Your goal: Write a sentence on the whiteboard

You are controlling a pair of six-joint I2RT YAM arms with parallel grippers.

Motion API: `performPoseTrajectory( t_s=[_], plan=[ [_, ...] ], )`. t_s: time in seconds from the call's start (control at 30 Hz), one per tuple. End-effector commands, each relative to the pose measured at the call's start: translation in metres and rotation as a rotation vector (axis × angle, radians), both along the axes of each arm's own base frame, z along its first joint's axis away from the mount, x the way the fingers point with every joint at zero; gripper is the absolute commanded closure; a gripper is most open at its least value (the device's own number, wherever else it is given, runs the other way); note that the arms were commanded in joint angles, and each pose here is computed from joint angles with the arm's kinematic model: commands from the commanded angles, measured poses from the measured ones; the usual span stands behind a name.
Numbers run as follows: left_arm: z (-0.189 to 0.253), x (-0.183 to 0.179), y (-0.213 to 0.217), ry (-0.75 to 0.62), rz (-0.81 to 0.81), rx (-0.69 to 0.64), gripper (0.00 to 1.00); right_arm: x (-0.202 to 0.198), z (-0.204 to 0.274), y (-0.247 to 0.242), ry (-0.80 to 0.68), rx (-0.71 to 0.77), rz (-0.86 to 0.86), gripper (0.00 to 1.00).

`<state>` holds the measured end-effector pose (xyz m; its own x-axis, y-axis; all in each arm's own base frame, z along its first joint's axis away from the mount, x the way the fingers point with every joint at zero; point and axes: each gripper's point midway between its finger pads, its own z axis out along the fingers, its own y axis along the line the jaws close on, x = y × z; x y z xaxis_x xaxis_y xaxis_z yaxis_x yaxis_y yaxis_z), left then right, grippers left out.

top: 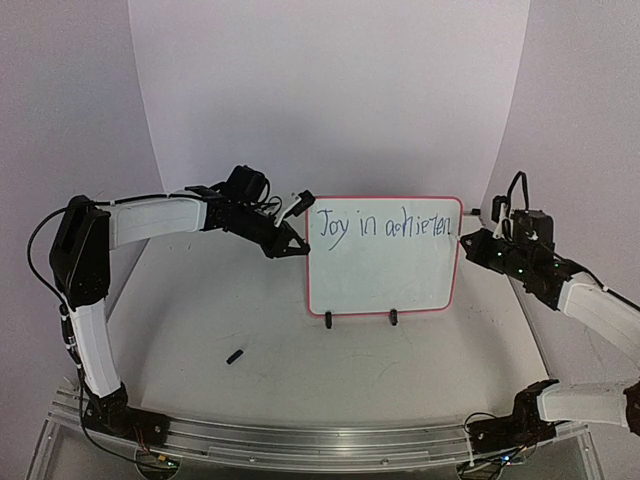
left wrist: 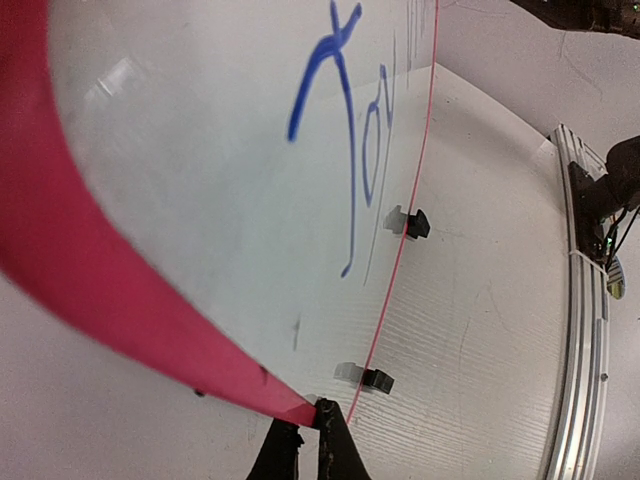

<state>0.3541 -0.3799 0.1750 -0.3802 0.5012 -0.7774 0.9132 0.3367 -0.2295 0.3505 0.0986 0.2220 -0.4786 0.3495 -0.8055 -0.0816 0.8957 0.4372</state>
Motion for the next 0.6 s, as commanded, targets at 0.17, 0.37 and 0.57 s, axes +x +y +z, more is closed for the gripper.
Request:
performPoseTrajectory(
  t_s=[0.17, 0.37, 0.57],
  plan=[
    [-0.040, -0.020, 0.010, 0.049, -0.035, 0.152, 1.00, 0.006, 0.019, -0.002, -0.042, 0.000, -0.012, 1.00],
    [-0.040, -0.021, 0.009, 0.050, -0.036, 0.153, 1.00, 0.014, 0.040, -0.001, -0.098, 0.013, -0.020, 1.00],
    [-0.041, -0.021, 0.009, 0.047, -0.036, 0.155, 1.00, 0.018, 0.046, -0.004, -0.121, 0.016, -0.043, 1.00]
  ],
)
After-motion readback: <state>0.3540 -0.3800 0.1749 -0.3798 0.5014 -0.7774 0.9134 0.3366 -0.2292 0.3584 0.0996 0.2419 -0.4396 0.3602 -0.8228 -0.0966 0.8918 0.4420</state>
